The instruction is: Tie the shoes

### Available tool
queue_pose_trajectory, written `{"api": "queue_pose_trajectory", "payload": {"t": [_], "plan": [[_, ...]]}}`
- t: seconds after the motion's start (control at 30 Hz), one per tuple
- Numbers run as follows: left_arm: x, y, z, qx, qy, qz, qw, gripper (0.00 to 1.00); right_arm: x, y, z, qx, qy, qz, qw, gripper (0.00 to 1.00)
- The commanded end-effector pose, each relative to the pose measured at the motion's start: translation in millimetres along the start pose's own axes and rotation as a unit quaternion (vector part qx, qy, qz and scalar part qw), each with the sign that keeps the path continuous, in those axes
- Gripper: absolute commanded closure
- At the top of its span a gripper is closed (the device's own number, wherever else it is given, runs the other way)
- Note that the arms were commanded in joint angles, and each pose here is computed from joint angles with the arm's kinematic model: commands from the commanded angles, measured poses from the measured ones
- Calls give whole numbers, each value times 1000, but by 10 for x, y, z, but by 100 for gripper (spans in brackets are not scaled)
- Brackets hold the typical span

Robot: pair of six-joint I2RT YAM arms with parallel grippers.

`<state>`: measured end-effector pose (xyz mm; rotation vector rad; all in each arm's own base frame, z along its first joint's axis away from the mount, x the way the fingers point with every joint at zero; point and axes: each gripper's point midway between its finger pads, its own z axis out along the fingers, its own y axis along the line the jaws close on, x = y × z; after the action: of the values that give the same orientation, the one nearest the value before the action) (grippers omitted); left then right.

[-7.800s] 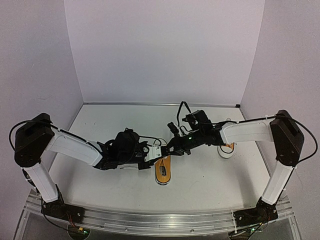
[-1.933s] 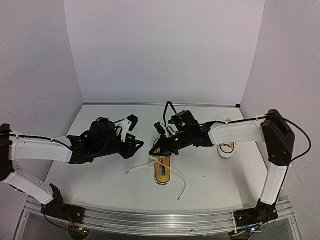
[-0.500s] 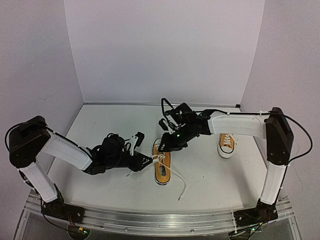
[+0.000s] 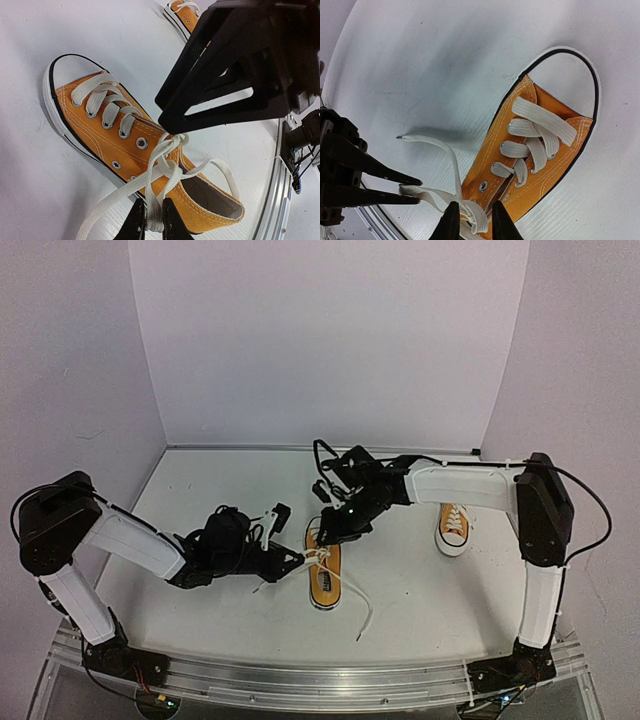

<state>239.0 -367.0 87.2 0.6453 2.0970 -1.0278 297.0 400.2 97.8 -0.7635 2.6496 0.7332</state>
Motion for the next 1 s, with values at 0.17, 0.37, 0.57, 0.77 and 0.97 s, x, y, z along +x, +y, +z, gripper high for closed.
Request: {"api": "queue_pose_trajectory", "payload": {"t": [0.17, 0.37, 0.57, 0.77, 0.97], "plan": [[-170, -71, 55, 12, -16, 11, 1000, 87, 56, 4, 52, -1, 25, -18, 1000, 80], [-152, -29, 72, 2, -11, 9, 1000, 88, 67, 14, 28, -3, 25, -22, 999, 89], [-147, -2, 72, -7, -7, 11, 1000, 94, 48, 32, -75, -1, 15, -25, 1000, 100], [-127, 71, 65, -25, -3, 8, 1000, 100, -5, 17, -267, 11, -25, -17, 999, 100], [-122, 98, 88, -32, 2, 8, 999, 100, 31, -8, -329, 4, -48, -1, 999, 100]]}}
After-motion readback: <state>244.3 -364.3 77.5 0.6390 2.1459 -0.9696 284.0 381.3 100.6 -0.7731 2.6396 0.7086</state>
